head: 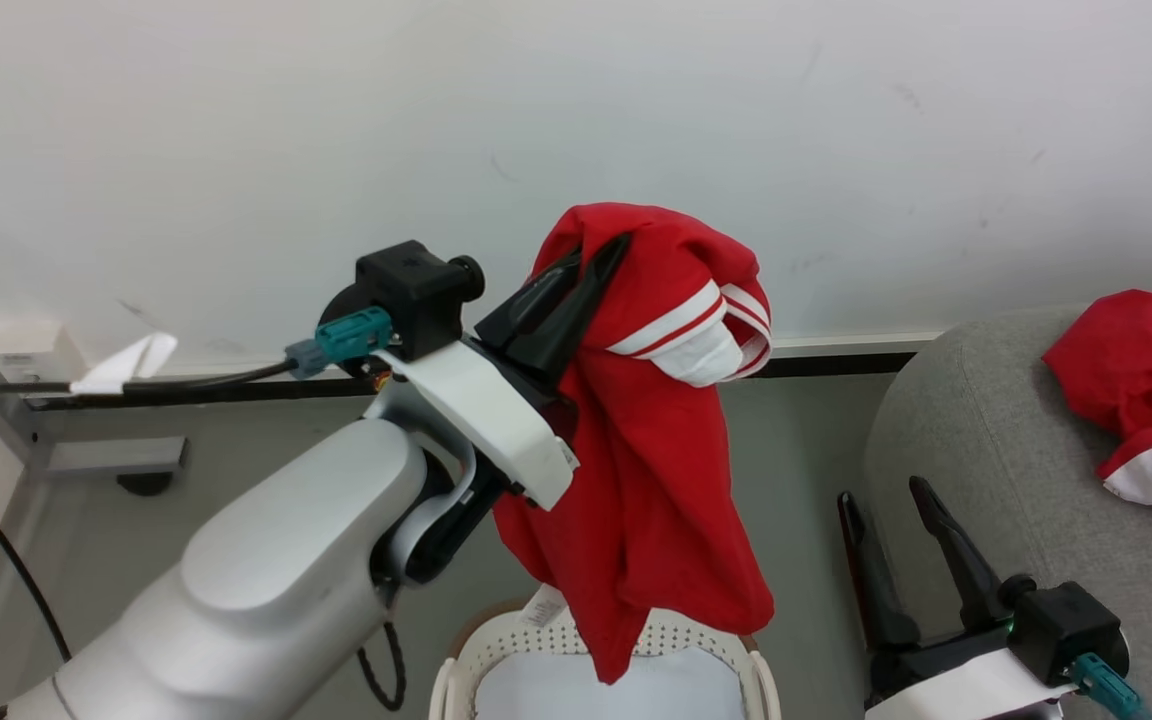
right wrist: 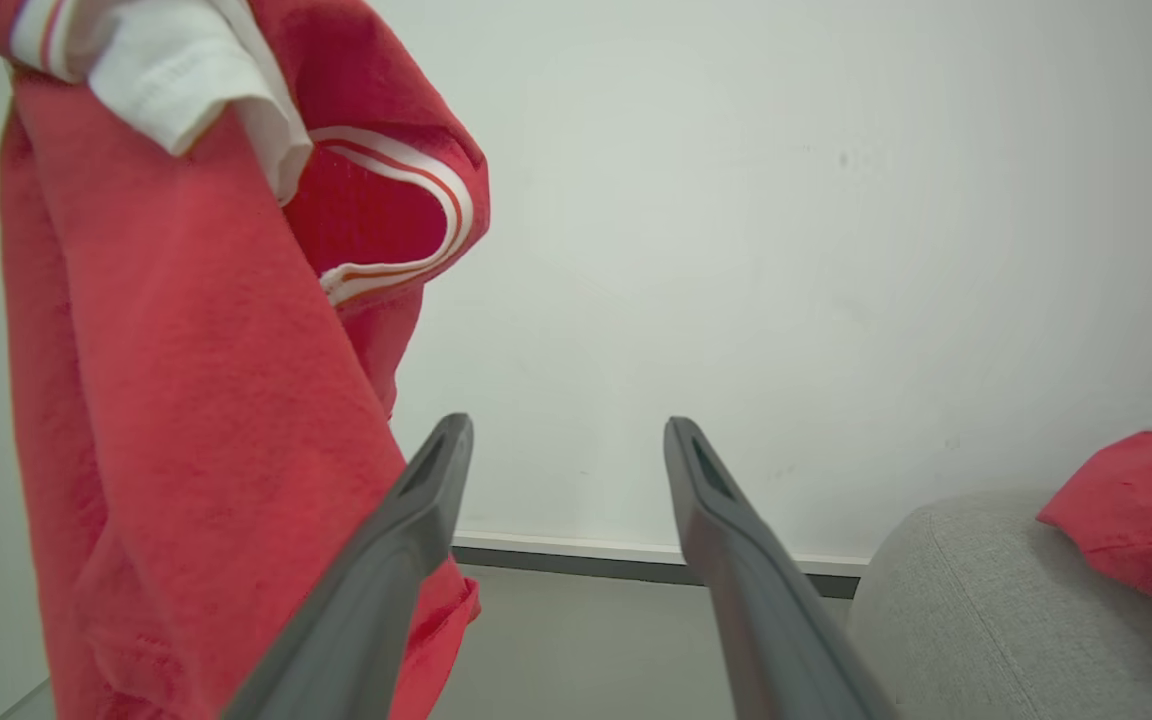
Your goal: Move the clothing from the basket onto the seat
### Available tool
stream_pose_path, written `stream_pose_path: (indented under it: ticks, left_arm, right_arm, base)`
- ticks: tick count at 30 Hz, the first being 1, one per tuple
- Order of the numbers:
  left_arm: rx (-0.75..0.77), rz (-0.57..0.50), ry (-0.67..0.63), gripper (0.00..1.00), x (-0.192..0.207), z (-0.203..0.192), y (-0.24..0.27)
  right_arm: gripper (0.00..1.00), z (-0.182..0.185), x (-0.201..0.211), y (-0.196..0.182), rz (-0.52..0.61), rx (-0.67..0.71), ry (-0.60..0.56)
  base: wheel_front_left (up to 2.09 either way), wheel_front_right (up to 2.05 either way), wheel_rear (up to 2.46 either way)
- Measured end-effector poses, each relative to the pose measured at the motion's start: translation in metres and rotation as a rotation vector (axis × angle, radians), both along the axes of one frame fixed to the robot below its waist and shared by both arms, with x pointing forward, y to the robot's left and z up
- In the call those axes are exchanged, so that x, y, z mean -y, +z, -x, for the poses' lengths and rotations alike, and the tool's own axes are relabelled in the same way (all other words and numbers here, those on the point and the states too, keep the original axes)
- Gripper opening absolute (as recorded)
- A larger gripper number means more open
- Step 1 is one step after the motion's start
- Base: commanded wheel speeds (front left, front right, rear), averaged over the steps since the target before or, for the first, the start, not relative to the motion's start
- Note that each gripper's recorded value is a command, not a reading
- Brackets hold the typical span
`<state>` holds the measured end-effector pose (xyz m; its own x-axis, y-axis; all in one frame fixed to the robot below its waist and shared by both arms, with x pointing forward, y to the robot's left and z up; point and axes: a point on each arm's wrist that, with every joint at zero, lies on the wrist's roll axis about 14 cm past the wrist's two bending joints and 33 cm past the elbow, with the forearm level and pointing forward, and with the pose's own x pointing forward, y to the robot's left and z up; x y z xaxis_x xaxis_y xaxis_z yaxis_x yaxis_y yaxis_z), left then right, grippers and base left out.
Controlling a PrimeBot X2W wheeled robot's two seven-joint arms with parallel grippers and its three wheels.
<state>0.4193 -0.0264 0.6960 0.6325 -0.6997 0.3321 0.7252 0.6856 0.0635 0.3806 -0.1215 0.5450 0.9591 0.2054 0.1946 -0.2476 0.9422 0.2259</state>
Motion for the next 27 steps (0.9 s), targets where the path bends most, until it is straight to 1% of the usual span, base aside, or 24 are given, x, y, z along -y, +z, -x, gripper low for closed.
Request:
stream_pose_path:
  ticks: [8, 15, 19, 27]
  left_arm:
    - [0.009, 0.009, 0.016, 0.0, -0.006, 0.003, 0.005]
    - [-0.041, 0.012, 0.034, 0.0, -0.012, -0.003, -0.011]
    - [-0.058, 0.013, 0.037, 0.0, -0.014, -0.004, -0.018]
    - [-0.113, -0.011, 0.018, 0.0, -0.01, 0.004, -0.042]
  right_arm:
    - [1.0, 0.0, -0.011, -0.002, -0.001, -0.005, 0.032]
    - [1.0, 0.0, -0.032, -0.003, 0.033, -0.004, 0.095]
    - [1.0, 0.002, -0.054, -0.003, 0.052, 0.001, 0.171]
    - [1.0, -0.003, -0.094, 0.015, 0.09, 0.049, 0.316]
  base:
    - [0.0, 0.0, 0.0]
    - [0.0, 0.0, 0.0]
    - [0.0, 0.0, 0.0]
    - [0.0, 0.0, 0.0]
